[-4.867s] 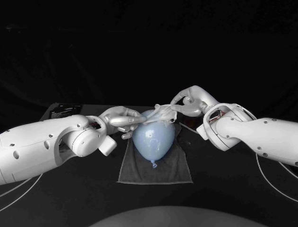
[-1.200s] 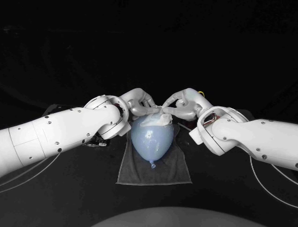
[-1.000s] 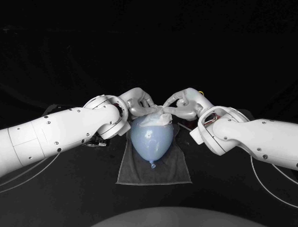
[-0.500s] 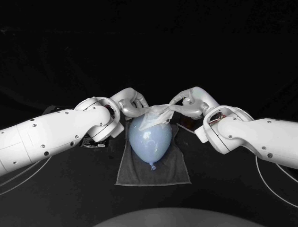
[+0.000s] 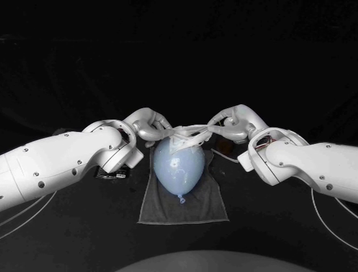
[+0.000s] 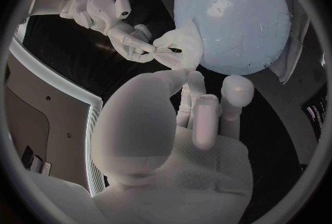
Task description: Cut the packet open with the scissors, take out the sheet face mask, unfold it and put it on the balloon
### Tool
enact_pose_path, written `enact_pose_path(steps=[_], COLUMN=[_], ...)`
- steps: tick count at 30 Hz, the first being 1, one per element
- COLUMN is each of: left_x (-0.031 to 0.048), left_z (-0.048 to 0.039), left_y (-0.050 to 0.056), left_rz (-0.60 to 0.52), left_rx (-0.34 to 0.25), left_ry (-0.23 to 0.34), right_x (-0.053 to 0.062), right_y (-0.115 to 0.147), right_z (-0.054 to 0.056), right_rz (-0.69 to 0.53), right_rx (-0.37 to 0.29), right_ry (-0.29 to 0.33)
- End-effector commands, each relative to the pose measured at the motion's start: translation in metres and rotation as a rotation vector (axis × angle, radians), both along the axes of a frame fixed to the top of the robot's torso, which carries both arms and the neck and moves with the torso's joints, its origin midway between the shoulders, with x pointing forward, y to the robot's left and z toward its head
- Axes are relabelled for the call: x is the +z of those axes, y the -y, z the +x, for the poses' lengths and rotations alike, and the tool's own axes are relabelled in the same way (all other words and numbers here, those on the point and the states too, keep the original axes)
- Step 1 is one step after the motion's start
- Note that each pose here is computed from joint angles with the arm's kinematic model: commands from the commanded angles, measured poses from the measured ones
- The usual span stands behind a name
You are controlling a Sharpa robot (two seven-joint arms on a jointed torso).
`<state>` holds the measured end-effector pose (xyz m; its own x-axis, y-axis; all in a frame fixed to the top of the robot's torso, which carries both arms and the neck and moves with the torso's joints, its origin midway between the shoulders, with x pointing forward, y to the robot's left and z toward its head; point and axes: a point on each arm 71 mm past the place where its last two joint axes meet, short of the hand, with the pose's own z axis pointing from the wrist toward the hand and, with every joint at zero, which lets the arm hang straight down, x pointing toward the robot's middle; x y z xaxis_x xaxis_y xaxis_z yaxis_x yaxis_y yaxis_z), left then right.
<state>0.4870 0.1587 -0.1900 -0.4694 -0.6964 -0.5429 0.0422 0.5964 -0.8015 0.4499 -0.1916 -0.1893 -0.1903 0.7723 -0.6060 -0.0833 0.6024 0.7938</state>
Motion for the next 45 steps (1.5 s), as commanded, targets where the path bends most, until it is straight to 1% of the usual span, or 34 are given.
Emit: enact_pose_path(steps=[1,10,13,17,22,31,38,45], left_x=[0.0003,0.0033,0.0056,0.0103,0.0189,0.0299,0.0345,0.0379], left_z=[-0.0020,-0.0098,-0.0121,-0.0132,-0.0117,-0.0077,-0.0064,-0.0052], left_y=[-0.003,-0.012,-0.013,-0.013,-0.014,-0.020,-0.026,-0.031], left_rz=[-0.104,-0.147,-0.163,-0.186,-0.212,-0.226,-0.225,-0.226], left_rx=[0.038,0.047,0.046,0.044,0.046,0.060,0.073,0.083], left_ry=[-0.069,-0.112,-0.119,-0.122,-0.116,-0.105,-0.103,-0.101], right_x=[0.002,0.005,0.005,0.005,0.005,0.007,0.012,0.013], right_y=[0.002,0.008,0.009,0.009,0.010,0.012,0.020,0.028], right_z=[0.000,-0.004,-0.006,-0.008,-0.011,-0.010,-0.007,-0.003], right_rz=[0.023,0.080,0.110,0.138,0.172,0.218,0.228,0.233], right_rx=[-0.017,-0.047,-0.053,-0.053,-0.050,-0.047,-0.069,-0.100], right_ry=[0.019,0.034,0.033,0.028,0.031,0.045,0.067,0.068])
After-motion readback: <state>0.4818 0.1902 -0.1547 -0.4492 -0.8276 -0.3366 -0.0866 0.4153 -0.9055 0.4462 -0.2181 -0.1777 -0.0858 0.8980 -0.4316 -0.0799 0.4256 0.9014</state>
